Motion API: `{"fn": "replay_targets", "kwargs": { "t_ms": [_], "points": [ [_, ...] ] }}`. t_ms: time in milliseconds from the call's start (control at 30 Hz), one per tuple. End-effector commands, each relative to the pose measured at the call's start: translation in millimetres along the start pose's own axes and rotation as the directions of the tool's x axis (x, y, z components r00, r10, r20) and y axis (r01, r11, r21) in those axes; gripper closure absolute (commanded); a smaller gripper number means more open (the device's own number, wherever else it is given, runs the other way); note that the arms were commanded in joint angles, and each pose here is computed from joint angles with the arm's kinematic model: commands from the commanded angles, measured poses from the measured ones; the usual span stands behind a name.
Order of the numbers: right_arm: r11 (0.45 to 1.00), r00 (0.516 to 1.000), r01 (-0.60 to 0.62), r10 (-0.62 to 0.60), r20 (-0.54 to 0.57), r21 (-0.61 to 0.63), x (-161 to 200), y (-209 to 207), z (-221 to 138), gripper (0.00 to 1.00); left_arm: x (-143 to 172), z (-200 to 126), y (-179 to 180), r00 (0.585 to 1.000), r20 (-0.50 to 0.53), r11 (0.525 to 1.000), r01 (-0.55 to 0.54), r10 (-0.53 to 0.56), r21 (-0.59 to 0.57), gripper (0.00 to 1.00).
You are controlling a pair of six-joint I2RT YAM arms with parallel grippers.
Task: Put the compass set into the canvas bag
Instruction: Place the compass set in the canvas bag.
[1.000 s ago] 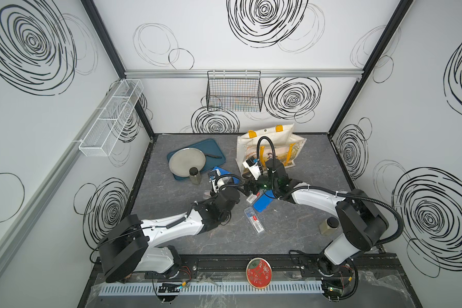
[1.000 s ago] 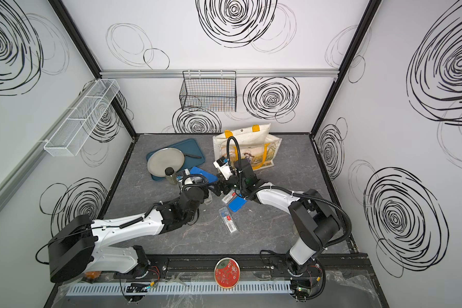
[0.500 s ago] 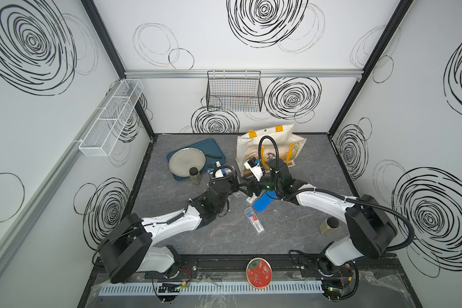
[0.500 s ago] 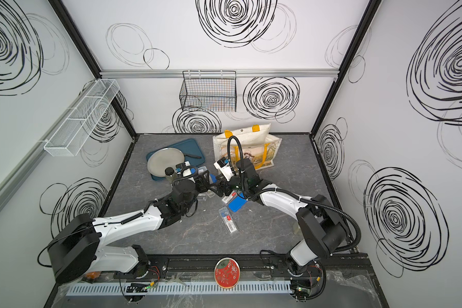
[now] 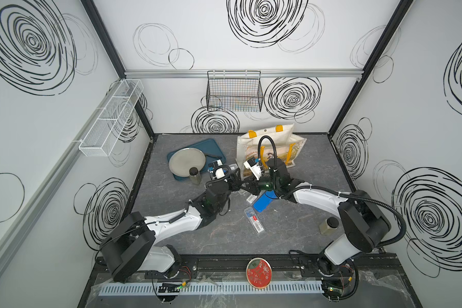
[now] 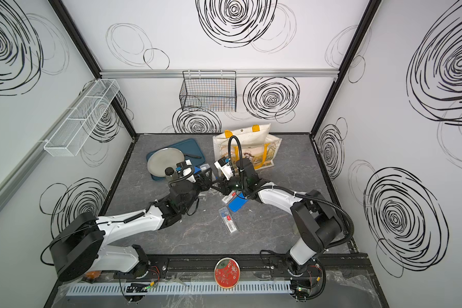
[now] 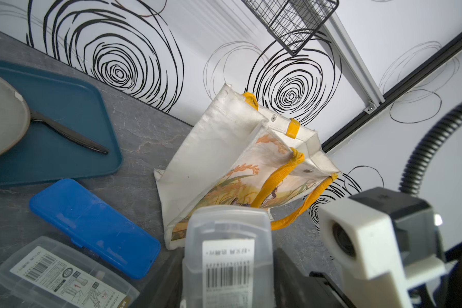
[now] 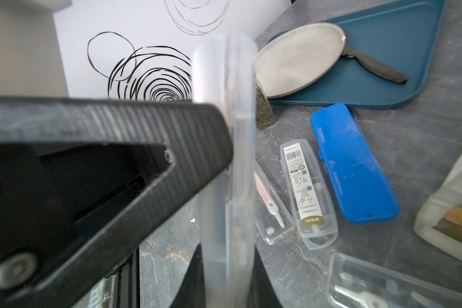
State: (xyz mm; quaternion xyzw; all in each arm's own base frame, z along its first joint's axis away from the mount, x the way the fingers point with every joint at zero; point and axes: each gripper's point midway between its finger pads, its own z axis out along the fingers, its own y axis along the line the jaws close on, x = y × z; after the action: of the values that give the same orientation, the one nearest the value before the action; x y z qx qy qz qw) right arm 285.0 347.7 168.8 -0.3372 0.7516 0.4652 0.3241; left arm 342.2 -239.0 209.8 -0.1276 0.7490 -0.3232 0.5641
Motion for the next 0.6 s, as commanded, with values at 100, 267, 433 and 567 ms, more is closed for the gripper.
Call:
{"fn": "replay_targets", "kwargs": {
  "t_ms": [100, 267, 433, 567],
  "points": [
    [0.997, 0.995, 0.015, -0.023, 0.1, 0.081, -56, -11, -18, 0.9, -28, -10, -2, 0.996, 0.068, 0.997, 0.06, -0.063, 0.054, 0.01],
    [0.961, 0.974, 0.069, -0.123, 0.191, 0.267, -122, -18, -55, 0.94, -58, -32, 15, 0.986, 0.142, 0.995, 0.083, -0.091, 0.055, 0.01],
    [0.895, 0.942, 0.057, -0.196, 0.274, 0.443, -189, -40, -106, 0.94, -57, -36, 19, 0.996, 0.09, 0.999, 0.023, -0.026, 0.034, 0.01],
    [0.839, 0.955, 0.019, -0.176, 0.239, 0.543, -208, -86, -138, 0.94, -44, -31, 20, 1.0, 0.03, 1.0, -0.004, 0.003, 0.029, 0.01]
  ]
}}
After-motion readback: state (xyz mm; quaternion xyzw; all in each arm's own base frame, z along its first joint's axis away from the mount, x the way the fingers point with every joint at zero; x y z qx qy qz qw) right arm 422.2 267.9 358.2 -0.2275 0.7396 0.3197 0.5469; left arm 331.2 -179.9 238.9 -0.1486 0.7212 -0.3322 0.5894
